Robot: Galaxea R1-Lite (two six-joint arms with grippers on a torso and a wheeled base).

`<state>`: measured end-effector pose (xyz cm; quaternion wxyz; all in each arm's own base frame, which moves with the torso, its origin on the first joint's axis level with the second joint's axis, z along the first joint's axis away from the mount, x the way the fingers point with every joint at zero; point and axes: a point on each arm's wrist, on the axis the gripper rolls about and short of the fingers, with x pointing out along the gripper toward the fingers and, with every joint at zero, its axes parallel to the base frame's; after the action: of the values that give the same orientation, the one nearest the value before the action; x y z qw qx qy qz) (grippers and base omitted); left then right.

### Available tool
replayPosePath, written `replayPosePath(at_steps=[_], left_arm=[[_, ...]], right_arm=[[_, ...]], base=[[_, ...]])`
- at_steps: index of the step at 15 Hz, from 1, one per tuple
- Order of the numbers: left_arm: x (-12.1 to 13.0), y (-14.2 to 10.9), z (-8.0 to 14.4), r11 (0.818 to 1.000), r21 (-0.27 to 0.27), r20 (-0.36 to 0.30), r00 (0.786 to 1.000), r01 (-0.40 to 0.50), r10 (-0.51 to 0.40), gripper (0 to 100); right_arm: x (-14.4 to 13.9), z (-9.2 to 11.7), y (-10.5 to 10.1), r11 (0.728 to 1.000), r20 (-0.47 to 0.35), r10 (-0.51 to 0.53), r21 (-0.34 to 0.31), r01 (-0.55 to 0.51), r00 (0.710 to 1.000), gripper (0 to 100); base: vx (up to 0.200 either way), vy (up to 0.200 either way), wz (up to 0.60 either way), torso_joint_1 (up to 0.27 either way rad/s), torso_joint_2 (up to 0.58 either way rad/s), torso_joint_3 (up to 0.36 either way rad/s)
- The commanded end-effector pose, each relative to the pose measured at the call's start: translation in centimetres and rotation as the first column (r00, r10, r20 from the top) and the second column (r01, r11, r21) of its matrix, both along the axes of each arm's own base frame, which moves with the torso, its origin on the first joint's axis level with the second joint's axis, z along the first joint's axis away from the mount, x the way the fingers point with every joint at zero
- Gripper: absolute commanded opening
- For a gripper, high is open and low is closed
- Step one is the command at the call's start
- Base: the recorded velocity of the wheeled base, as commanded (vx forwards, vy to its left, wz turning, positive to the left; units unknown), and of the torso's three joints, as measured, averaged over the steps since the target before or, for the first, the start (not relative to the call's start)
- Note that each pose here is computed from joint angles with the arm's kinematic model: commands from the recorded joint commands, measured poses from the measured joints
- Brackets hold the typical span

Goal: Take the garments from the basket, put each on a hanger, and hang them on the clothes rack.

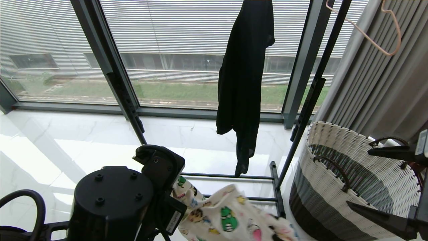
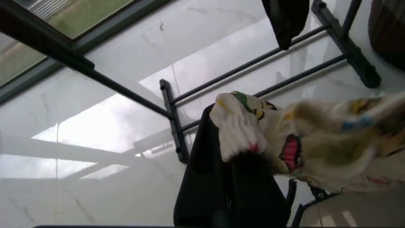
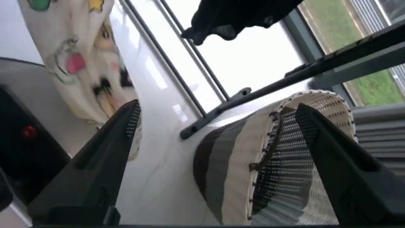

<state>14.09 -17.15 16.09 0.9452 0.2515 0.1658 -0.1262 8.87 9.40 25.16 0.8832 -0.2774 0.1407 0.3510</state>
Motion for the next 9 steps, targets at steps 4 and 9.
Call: replayPosePath(at_steps=[4, 9], left_arm=[[0.9, 1.0, 0.3, 0.998, -0.007, 0.01, 0.998, -0.06, 0.06, 0], [1.2, 8.4, 4.0, 0.998, 0.063, 0.099, 0.995, -0.027, 0.021, 0]], right_arm=[[-1.5, 1.0, -2.0, 0.987, -0.013, -0.033, 0.157, 0.035, 0.999, 100], [0.6, 0.2, -6.8, 0.812, -0.005, -0.572, 0.134, 0.568, 0.82, 100]], base=[[0.0, 0.0, 0.0, 0.0, 0.0, 0.0], [0.0, 0.0, 0.0, 0.0, 0.0, 0.0]])
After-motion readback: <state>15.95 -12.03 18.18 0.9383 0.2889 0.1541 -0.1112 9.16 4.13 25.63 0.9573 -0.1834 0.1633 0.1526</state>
